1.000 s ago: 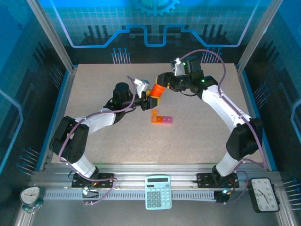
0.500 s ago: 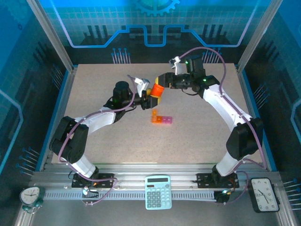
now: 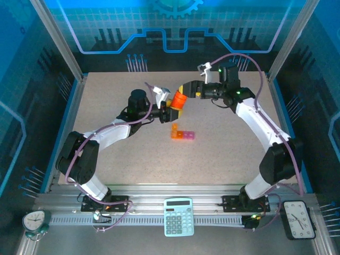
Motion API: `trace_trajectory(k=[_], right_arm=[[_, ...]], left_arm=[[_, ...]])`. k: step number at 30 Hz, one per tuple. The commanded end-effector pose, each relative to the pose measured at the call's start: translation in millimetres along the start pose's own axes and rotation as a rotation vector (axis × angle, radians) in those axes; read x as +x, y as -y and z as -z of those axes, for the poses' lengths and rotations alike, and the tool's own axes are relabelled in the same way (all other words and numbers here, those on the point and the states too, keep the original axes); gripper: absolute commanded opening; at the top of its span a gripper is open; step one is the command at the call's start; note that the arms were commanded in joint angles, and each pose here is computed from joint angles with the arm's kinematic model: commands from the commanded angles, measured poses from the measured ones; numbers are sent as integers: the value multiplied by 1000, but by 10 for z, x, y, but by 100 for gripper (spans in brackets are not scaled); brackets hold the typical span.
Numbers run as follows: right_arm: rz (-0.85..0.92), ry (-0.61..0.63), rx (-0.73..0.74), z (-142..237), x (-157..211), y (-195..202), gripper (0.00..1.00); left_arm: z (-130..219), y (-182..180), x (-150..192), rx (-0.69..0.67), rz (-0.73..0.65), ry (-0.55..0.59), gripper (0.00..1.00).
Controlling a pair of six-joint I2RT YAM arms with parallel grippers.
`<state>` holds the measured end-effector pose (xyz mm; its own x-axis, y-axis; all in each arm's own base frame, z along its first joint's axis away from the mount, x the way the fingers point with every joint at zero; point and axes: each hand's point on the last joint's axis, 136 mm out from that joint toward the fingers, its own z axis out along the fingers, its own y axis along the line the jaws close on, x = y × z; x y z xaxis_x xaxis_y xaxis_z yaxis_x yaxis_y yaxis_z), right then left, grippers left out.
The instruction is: Sort the pills into containers
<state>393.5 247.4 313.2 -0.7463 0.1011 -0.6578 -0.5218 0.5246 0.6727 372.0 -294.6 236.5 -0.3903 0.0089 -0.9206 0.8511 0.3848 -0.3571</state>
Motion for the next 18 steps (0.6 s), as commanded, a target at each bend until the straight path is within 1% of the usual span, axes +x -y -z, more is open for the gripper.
trace_trajectory(k=[1, 4, 7, 14, 18], right_arm=[[-145, 104, 98, 157, -135, 17, 84], [-198, 95, 196, 129, -59, 107, 86], [-234, 82, 247, 73, -3, 180, 88], [-232, 30, 240, -135, 95, 137, 89], [-222, 5, 228, -222, 144, 98, 87]], left_arm=[[69, 52, -232, -13, -88, 18, 26], [60, 35, -209, -18, -91, 4, 26], [53, 22, -194, -24, -95, -8, 26], [36, 4, -194, -26, -93, -19, 26], [30, -2, -181, -24, -89, -22, 26]])
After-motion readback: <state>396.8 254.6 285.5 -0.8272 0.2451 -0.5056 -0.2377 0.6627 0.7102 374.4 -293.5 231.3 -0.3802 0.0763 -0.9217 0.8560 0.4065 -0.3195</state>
